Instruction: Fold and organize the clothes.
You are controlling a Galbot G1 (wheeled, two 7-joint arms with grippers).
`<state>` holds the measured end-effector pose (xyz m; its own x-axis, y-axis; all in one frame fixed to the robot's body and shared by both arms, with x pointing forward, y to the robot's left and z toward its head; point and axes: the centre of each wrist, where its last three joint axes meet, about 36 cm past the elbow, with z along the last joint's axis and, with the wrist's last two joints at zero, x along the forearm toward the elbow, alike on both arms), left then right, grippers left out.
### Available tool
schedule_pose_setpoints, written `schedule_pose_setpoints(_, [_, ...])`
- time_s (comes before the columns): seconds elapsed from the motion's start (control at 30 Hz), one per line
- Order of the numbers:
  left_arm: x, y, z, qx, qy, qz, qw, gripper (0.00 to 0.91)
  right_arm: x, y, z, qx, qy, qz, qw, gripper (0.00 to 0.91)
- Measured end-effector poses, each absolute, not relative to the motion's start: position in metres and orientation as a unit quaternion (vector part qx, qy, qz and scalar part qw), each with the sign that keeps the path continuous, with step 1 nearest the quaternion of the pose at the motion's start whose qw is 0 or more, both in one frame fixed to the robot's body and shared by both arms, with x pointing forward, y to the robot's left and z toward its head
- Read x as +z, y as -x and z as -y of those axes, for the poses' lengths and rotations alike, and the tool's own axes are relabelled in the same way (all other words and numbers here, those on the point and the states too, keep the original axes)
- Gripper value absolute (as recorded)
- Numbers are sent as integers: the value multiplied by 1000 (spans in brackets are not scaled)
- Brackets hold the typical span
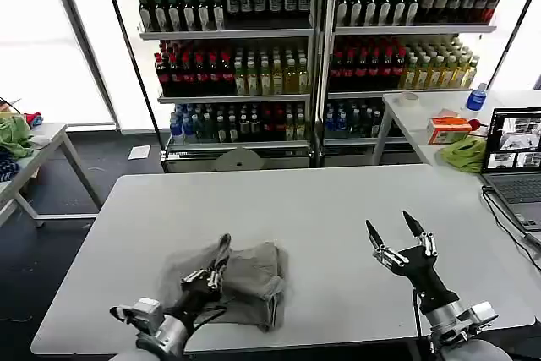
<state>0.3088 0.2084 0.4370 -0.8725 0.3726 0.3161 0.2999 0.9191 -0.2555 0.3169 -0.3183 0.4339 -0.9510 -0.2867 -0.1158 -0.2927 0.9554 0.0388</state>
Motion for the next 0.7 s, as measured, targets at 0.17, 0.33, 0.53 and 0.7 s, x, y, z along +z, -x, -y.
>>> schedule_pose_setpoints(0.17, [430, -323, -194, 106, 190, 957, 190, 10, 434, -314, 320, 26, 144, -988, 52, 907])
schedule_pose_setpoints(0.33, [426, -335, -186, 102, 204, 953, 198, 907, 433, -314, 321, 26, 142, -988, 52, 907])
schedule_pose_setpoints(0.53, [420, -340, -179, 93, 220, 948, 211, 907, 433, -314, 320, 27, 142, -988, 53, 907])
schedule_pose_setpoints(0.7, [422, -342, -177, 96, 224, 947, 211, 907, 433, -312, 319, 28, 144, -988, 52, 907])
